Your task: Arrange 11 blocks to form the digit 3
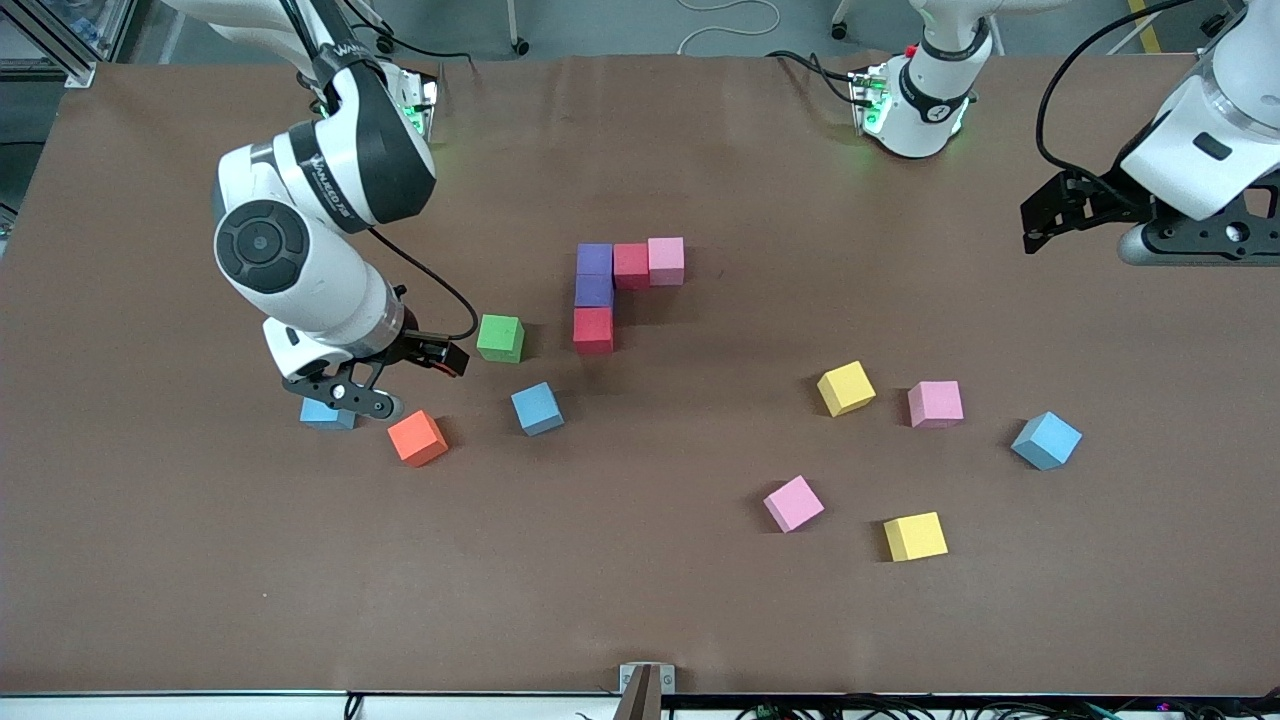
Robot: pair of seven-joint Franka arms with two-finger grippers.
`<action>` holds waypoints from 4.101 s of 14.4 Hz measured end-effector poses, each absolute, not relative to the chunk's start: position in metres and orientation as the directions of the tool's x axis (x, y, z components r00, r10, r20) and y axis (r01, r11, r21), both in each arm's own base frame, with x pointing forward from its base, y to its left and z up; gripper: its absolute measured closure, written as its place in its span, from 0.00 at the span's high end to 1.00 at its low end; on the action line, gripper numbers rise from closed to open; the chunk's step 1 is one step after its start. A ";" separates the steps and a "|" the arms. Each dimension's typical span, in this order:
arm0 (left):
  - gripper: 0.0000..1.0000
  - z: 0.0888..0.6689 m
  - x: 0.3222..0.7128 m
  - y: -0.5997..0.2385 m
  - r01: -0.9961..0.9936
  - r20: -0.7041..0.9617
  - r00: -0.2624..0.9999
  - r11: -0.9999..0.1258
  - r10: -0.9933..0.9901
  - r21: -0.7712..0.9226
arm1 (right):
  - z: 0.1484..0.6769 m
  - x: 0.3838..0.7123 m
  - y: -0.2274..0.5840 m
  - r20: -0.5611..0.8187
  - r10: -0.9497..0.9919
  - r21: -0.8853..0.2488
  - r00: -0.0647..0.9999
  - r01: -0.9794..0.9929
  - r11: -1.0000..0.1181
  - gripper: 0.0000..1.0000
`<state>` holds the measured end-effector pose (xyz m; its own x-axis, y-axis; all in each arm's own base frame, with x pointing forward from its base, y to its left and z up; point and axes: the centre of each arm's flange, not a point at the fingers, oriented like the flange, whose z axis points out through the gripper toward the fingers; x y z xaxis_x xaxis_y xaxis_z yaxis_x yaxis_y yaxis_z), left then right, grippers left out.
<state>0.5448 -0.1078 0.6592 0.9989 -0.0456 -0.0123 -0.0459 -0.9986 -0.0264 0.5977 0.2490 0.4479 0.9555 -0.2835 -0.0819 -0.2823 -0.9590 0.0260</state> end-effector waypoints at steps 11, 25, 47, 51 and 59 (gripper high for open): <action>1.00 0.649 0.551 -0.088 -0.015 -0.036 0.999 -0.998 -0.013 -0.065 | 0.455 0.593 0.267 -0.064 -0.252 0.023 0.966 -0.251 -0.968 1.00; 1.00 0.666 0.540 -0.069 0.023 -0.026 0.999 -0.997 0.025 -0.074 | 0.498 0.620 0.242 0.041 -0.301 -0.050 0.953 -0.299 -0.953 1.00; 1.00 0.661 0.537 -0.081 -0.003 -0.064 0.998 -0.998 0.001 -0.068 | 0.338 0.588 0.316 0.026 -0.662 -0.063 0.749 -0.660 -0.749 1.00; 1.00 0.661 0.536 -0.082 -0.004 -0.065 0.998 -0.998 0.000 -0.068 | 0.336 0.590 0.313 0.027 -0.667 -0.060 0.744 -0.665 -0.744 1.00; 1.00 0.661 0.536 -0.080 -0.002 -0.066 0.998 -0.998 0.003 -0.068 | 0.336 0.590 0.312 0.029 -0.669 -0.059 0.743 -0.667 -0.743 1.00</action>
